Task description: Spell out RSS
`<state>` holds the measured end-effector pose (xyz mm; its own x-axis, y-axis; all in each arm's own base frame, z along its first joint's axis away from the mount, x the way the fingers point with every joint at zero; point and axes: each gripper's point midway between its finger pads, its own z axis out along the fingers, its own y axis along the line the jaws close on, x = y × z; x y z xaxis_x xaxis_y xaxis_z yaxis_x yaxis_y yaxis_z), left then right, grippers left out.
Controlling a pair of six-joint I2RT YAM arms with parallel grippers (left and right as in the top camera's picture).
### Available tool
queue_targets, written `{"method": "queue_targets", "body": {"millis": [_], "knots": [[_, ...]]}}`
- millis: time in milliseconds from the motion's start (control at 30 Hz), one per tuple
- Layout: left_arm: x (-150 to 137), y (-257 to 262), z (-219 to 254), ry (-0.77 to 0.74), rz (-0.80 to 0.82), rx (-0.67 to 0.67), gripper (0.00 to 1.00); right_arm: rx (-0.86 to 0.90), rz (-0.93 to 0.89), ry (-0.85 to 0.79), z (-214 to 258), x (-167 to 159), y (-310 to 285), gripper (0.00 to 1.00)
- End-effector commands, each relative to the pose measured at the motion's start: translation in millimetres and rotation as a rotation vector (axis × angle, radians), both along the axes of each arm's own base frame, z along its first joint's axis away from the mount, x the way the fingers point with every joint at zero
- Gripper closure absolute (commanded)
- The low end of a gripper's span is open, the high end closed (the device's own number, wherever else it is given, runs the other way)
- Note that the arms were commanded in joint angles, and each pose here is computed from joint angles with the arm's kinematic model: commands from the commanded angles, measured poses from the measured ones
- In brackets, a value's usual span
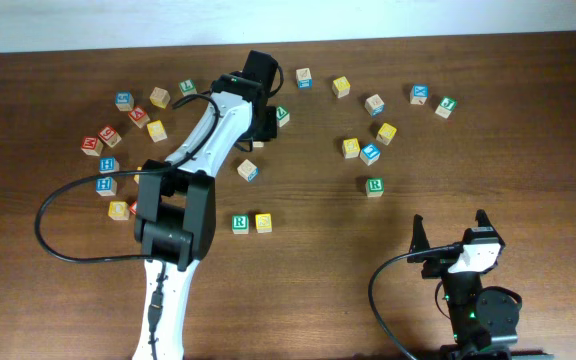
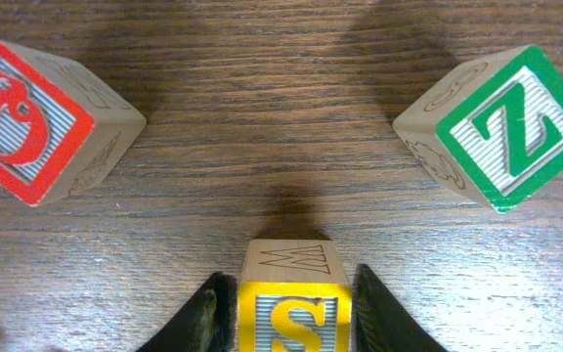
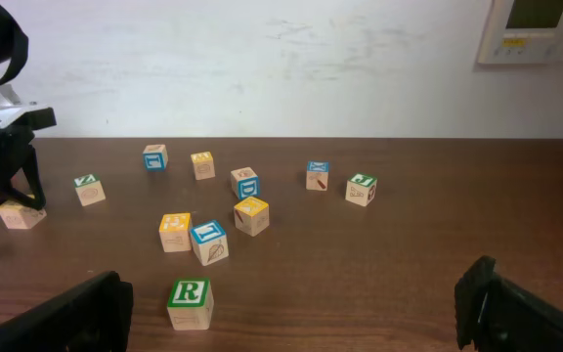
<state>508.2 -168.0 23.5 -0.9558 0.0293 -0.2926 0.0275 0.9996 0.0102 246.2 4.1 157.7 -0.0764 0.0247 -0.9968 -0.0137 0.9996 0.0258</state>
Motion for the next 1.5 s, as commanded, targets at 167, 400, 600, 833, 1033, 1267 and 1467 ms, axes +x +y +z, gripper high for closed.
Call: {"method": "queue_targets", "body": {"millis": [167,400,600,833,1033,1267,1467], "knots": [[-3,2,-4,0.021,0.004,0.013,0.53,0.004,-0.016,0.007,-3,0,-3,0.02],[-4,1,-5,0.026,0.002,0.015,0.63,0.004,-0.016,0.007,-3,0,-3,0.02],[-5,0,-5,0.03,0.0,0.009,0.68,0.004,-0.016,0.007,-3,0,-3,0.02],[-5,0,-5,0.031,0.0,0.009,0.53,0.004,-0.016,0.007,-3,0,-3,0.02],[-6,0,-6,0.032,0.0,0.009,0.56,0.004,-0.016,0.007,-3,0,-3,0.02],[-8,-1,-13,0.048,-0.002,0.008,0.59,0.004,-0.016,0.007,-3,0,-3,0.01],[-7,-1,-13,0.046,-0.002,0.007,0.65,0.004,-0.016,0.007,-3,0,-3,0.02]]}}
